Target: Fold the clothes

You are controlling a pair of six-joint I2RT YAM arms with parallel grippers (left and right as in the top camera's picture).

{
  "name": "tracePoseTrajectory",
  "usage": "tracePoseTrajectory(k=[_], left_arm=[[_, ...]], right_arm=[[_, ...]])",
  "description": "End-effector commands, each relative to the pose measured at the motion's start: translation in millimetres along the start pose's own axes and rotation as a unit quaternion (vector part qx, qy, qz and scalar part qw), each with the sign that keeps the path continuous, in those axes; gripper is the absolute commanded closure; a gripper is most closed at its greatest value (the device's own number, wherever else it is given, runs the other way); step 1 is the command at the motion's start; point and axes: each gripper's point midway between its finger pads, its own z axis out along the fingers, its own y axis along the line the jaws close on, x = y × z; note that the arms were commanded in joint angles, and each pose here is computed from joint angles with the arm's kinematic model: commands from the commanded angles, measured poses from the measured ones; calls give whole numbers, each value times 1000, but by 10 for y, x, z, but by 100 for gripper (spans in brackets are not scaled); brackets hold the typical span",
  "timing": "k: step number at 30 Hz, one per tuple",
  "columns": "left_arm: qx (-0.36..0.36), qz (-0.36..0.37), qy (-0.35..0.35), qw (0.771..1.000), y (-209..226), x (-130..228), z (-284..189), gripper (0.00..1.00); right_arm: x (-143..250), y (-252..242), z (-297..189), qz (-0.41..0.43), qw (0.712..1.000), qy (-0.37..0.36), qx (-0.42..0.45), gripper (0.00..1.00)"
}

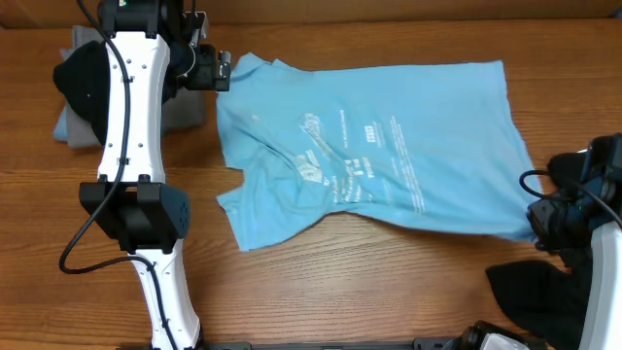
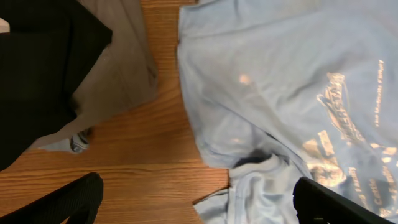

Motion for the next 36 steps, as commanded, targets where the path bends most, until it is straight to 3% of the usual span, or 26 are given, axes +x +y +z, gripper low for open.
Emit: tracePoseTrajectory(k=[1,2,6,14,18,26,28,32,36], left_arm=[[-1,11,-10,1000,19,24,-159,0],[-1,10,-2,1000,19,62,-158,0],[-1,3,45,999,22,292,-154,0],[44,-9,119,992,-149,583,126,0],[42,2,169,985,-197,810,491,0],[81,77,143,983,-564,872,1255,0],[63,98,137,984,-577,893,1395,0],[-10,61,117,991,-402,836,1547,1],[-17,34,52,998,-388,518,1600,15]], right_arm=[[-77,-42,-66,-4,1000,-25,4,37],[-80,-40,-64,-3,1000,-25,4,28],[-115,71,-68,-15,999,-29,-22,20],[-68,792,-239,-133,968,-13,-210,20],[-105,893,-287,-145,961,-24,-235,19],[-177,954,-315,-148,957,-41,-245,19],[-183,959,-315,-148,957,-42,-246,18],[-181,959,-309,-149,957,-41,-245,18],[-190,967,-302,-149,957,-41,-245,18]])
